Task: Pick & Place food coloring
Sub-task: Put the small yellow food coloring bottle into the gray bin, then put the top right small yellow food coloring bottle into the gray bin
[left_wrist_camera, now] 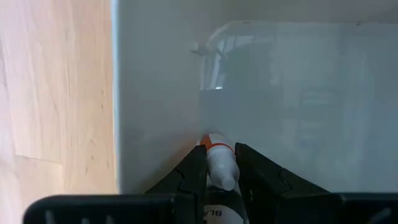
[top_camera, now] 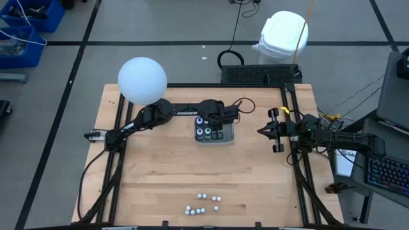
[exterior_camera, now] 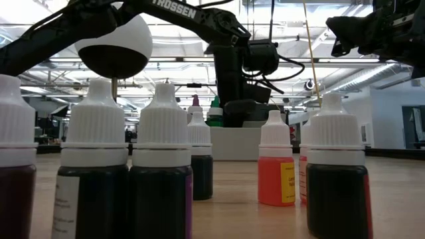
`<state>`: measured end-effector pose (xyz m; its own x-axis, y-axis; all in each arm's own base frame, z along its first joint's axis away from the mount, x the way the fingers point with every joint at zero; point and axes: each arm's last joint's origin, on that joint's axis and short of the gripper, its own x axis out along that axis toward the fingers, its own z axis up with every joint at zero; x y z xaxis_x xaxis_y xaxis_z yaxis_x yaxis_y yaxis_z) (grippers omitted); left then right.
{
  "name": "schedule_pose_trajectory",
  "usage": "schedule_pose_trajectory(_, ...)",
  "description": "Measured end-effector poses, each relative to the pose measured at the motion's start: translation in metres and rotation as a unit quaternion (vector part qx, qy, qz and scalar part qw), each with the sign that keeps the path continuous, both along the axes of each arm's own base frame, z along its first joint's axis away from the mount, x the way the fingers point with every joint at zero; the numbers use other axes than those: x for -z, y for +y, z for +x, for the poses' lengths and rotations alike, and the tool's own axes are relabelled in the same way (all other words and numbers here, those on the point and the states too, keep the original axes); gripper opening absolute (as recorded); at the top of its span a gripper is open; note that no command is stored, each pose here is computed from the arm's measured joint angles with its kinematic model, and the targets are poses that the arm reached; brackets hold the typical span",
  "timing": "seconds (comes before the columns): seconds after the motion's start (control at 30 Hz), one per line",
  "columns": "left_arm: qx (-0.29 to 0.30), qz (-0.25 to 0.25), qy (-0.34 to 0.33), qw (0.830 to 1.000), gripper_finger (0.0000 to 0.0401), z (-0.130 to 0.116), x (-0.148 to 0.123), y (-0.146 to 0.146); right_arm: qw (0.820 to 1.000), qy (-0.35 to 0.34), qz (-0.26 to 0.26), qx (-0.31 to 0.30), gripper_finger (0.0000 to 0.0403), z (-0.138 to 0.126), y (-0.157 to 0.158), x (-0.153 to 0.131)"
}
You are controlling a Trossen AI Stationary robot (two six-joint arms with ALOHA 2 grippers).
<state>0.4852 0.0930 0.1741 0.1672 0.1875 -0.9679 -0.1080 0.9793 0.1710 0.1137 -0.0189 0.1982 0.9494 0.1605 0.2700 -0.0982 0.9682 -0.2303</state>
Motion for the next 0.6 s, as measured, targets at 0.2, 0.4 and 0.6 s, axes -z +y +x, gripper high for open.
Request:
schedule_pose_trajectory(0.2, 0.000, -0.001, 0.005, 1.000, 0.0092, -0.0017, -0.0045, -0.0003, 1.000, 0.000, 0.000, 0.000, 0.0000, 0.0000, 0.0000, 0.0000)
schedule_pose_trajectory(0.4, 0.000, 0.001, 0.004, 1.000, 0.0132, -0.0020, -0.0071, -0.0009, 1.000, 0.000, 0.000, 0.000, 0.0000, 0.0000, 0.0000, 0.0000)
schedule_pose_trajectory(0.6, 0.004, 0.001, 0.005, 1.000, 0.0171, -0.0020, -0.0071, -0.0008, 1.000, 0.000, 0.000, 0.000, 0.0000, 0.0000, 0.0000, 0.0000)
